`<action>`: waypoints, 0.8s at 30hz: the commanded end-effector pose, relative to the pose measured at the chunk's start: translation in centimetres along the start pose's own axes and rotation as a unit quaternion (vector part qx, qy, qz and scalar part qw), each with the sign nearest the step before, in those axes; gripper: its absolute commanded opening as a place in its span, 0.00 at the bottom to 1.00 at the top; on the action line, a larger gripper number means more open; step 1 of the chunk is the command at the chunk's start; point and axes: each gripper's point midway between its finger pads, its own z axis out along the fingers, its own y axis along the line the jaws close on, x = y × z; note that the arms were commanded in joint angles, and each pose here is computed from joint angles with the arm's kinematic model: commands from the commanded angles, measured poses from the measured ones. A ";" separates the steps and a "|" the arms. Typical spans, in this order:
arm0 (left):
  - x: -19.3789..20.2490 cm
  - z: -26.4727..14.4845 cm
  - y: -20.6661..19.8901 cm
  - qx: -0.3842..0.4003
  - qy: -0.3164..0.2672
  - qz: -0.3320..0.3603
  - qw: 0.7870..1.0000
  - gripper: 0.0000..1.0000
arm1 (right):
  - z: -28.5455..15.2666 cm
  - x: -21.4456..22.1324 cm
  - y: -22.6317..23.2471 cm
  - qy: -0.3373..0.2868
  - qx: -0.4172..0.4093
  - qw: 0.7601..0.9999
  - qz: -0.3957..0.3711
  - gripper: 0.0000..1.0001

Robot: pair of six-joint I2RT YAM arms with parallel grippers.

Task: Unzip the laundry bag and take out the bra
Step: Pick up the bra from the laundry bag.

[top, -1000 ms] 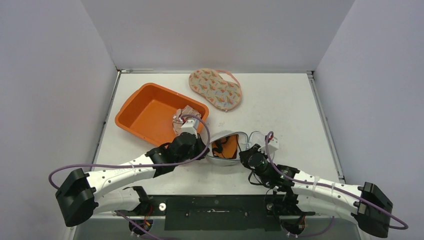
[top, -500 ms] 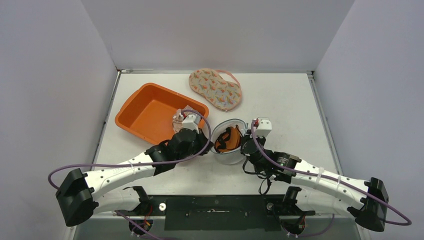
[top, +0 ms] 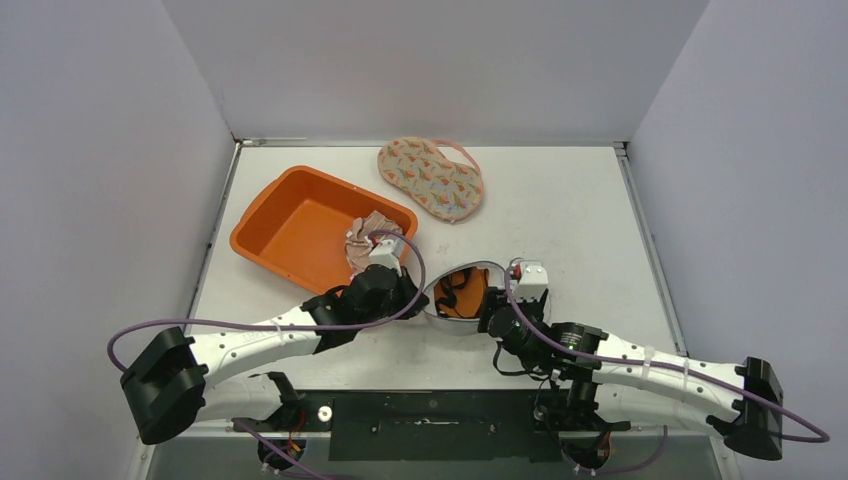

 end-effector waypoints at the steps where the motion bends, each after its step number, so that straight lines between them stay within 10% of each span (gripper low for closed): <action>1: -1.0 0.0 -2.3 0.043 -0.013 -0.012 0.999 0.00 | -2.7 -3.4 1.0 -0.021 -0.015 0.999 0.025 0.68; 9: -1.1 0.0 -3.0 0.053 -0.016 -0.006 0.998 0.00 | -5.0 -8.3 6.7 -0.038 -0.126 0.990 0.055 0.71; 24: -0.6 0.5 -2.4 0.043 -0.012 0.000 0.999 0.00 | 3.7 -4.9 4.0 0.029 -0.037 0.998 0.038 0.64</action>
